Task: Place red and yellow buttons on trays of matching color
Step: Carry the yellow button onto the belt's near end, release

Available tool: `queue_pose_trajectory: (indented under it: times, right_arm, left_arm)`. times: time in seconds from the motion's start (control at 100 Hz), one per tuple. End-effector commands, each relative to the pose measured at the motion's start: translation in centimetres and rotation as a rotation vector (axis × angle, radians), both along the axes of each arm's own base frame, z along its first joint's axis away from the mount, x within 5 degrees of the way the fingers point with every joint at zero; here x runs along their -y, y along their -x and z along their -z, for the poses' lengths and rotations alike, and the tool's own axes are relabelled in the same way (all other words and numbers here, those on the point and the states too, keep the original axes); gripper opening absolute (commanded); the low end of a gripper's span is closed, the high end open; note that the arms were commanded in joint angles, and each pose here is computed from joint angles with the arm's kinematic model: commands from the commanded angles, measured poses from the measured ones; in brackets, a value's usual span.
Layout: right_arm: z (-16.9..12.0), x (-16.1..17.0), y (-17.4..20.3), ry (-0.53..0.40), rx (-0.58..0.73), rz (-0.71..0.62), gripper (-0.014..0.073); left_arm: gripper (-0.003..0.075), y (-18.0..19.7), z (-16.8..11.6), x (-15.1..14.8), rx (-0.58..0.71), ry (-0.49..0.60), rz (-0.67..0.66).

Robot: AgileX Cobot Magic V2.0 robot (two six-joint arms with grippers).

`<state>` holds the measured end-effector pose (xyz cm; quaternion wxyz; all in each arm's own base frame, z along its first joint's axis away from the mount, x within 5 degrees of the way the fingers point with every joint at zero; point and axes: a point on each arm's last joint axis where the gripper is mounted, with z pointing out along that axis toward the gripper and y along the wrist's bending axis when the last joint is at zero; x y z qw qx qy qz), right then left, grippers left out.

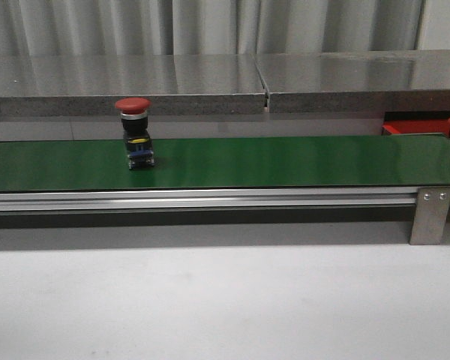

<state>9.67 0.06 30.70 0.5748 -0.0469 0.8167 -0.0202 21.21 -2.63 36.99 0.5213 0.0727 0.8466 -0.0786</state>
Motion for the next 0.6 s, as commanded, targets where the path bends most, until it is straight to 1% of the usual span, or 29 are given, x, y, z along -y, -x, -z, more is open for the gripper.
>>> queue_pose_trajectory:
  times: [0.0,0.28,0.36,0.47,0.59]
  right_arm:
    - [-1.5,0.2,-0.2,0.005,0.099,0.019,-0.0069]
    - [-1.6,0.1,-0.2,-0.009,0.106,0.019,-0.0069]
    - [-1.5,0.1,-0.3,-0.014,0.078,0.011,-0.0069]
    - [-1.9,0.0,-1.0,-0.023,0.033,-0.003,-0.0068]
    - [-3.5,-0.2,-2.5,-0.024,0.016,-0.039,-0.0068]
  left_arm:
    - [-0.0019,1.9,-1.3,0.3,0.108,0.021,0.008]
    - [-0.0019,7.6,-0.1,0.1,0.19,0.04,0.023]
    - [-0.0019,8.9,0.2,0.0,0.216,0.042,0.024]
    - [-0.0019,10.0,0.5,-0.1,0.238,0.046,0.024]
    - [-0.0019,10.4,0.4,-0.2,0.251,0.052,0.025]
